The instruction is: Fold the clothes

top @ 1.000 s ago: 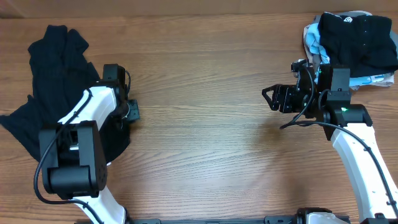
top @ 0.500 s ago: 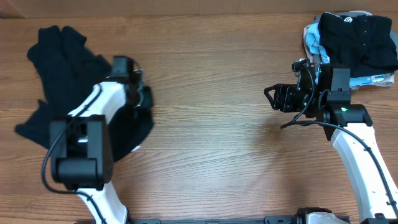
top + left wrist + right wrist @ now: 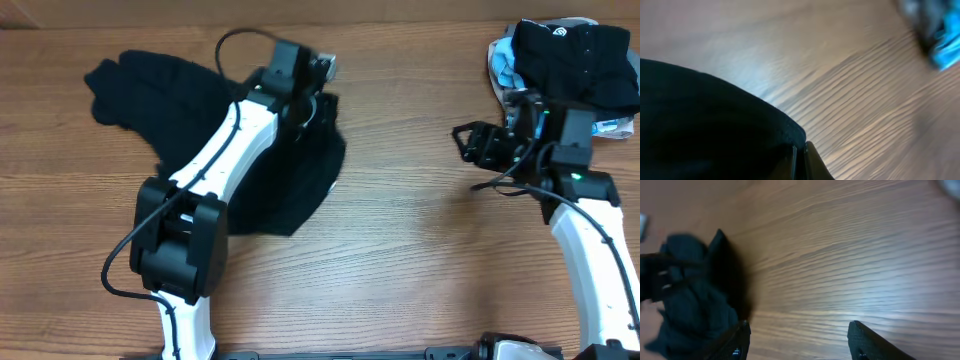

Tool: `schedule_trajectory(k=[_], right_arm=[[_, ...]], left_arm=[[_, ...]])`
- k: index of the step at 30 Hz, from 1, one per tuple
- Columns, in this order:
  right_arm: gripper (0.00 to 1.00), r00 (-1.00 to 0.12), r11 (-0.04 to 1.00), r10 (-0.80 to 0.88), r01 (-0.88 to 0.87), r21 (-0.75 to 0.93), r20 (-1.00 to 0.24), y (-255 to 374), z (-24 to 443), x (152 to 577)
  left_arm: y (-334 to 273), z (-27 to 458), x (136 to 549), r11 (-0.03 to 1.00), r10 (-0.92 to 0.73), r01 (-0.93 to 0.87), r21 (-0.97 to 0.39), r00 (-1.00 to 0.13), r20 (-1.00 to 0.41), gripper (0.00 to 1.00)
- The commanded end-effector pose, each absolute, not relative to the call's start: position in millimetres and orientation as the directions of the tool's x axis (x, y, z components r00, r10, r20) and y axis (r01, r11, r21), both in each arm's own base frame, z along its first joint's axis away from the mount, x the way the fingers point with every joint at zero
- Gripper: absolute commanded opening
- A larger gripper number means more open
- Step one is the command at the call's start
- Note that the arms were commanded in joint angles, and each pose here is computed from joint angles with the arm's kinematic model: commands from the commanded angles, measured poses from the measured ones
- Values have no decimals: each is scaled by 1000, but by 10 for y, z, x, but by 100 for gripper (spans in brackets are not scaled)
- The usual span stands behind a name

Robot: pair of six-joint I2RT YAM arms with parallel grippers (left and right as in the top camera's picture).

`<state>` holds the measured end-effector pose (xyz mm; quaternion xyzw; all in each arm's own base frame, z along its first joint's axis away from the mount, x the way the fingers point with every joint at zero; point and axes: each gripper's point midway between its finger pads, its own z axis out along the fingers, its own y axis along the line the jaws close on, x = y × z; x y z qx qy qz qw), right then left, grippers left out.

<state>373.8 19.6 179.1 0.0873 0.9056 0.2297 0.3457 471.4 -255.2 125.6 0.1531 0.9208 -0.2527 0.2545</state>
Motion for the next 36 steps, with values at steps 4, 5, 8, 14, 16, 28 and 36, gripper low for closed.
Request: schedule_trajectory(k=[4, 5, 8, 14, 16, 28, 36], right_arm=[[67, -708, 857, 387, 41, 513, -591, 2, 1939, 3790], [67, -706, 857, 390, 43, 514, -591, -12, 1940, 3790], [67, -705, 856, 389, 39, 515, -593, -6, 1946, 3793], [78, -757, 820, 351, -35, 571, -551, 294, 1945, 3699], [77, -785, 816, 311, -69, 574, -536, 472, 1914, 3643], [70, -853, 906, 6, -216, 365, -521, 1691, 1464, 3399], [66, -925, 927, -105, -224, 300, -366, 1994, 736, 3239]], left_arm=[[-2980, 1928, 4861, 752, 160, 546, -370, -695, -701, 14], [-3026, 1986, 4879, 745, 153, 556, -368, -680, -717, 33], [-3112, 2088, 4916, 731, 142, 581, -358, -643, -752, 97], [-2766, 2418, 5050, 767, 92, 531, -360, -646, -758, 100], [-2500, 2558, 5081, 795, 66, 489, -359, -658, -750, 100], [-248, 2861, 4937, 946, -208, 19, -324, -731, -650, 100], [241, 2694, 4794, 946, -281, -117, -302, -760, -586, 100]])
